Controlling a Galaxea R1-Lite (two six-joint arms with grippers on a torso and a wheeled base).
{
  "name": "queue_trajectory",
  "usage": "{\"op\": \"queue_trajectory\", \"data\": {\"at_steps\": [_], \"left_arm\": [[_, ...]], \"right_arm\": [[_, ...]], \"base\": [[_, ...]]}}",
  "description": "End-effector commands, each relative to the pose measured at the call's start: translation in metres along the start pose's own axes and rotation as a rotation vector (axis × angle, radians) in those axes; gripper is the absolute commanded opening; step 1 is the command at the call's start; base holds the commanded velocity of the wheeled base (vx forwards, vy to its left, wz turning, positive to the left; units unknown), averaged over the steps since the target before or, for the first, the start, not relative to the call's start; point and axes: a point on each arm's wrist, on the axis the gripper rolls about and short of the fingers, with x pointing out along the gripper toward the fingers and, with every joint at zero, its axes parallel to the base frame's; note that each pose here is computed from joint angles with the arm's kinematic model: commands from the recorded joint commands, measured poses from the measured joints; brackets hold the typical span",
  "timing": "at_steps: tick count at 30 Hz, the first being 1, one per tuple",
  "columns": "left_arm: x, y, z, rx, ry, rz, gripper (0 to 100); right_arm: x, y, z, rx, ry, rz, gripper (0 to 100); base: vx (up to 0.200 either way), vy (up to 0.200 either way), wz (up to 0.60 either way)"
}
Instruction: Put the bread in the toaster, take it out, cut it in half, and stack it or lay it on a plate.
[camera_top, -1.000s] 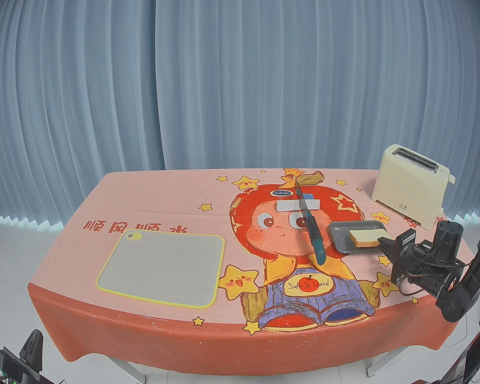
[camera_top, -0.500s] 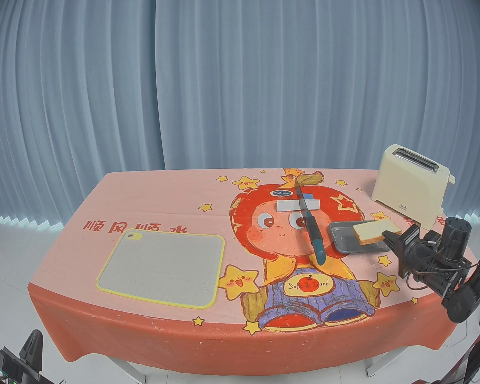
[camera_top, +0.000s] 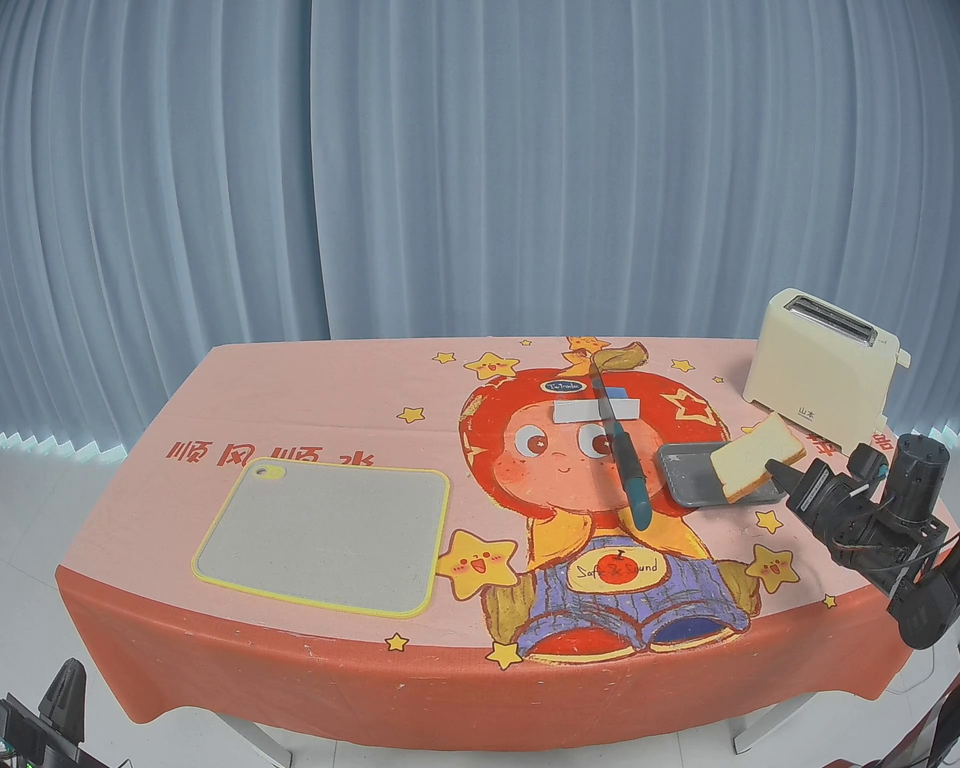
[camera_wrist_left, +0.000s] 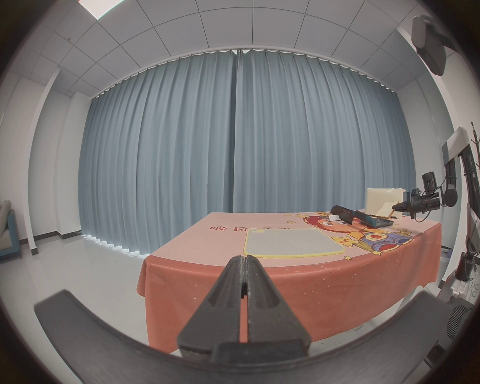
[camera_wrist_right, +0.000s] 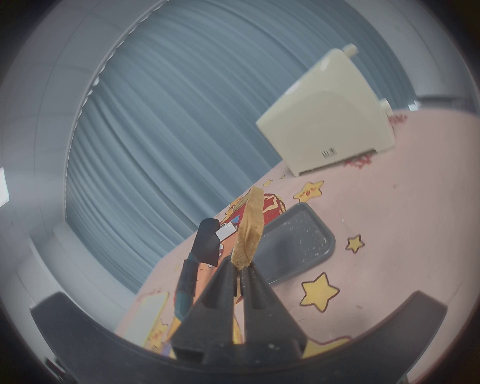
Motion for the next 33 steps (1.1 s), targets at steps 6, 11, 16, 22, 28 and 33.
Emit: {"op": "queue_trajectory", "data": {"at_steps": [6,11,16,22,28,33], "left_arm": [[0.001,0.0,-0.005,0.0,0.017,0.001,0],[0.001,0.0,-0.005,0.0,0.02,0.001,0],[0.001,0.0,-0.005,0.0,0.017,0.002,0],[0.001,0.0,-0.005,0.0,0.018,0.002,0],[0.001,0.0,-0.005,0.0,0.018,0.002,0],[0.001,0.0,-0.005,0.0,0.018,0.002,0]], "right_arm": [[0.0,0.007,0.007,-0.305,-0.033,0.038,0],[-0.006,0.018,0.014,-0.401,-0.063,0.096,0],[-0.012,0.026,0.015,-0.5,-0.074,0.135,0],[-0.014,0.031,0.018,-0.559,-0.073,0.204,0],[-0.014,0.03,0.012,-0.564,-0.047,0.204,0],[-0.008,0.026,0.011,-0.562,-0.039,0.193,0]], "base": [[0.0,0.0,0.0],[0.0,0.0,0.0],[0.0,0.0,0.0],[0.0,0.0,0.0],[0.0,0.0,0.0],[0.0,0.0,0.0]]}}
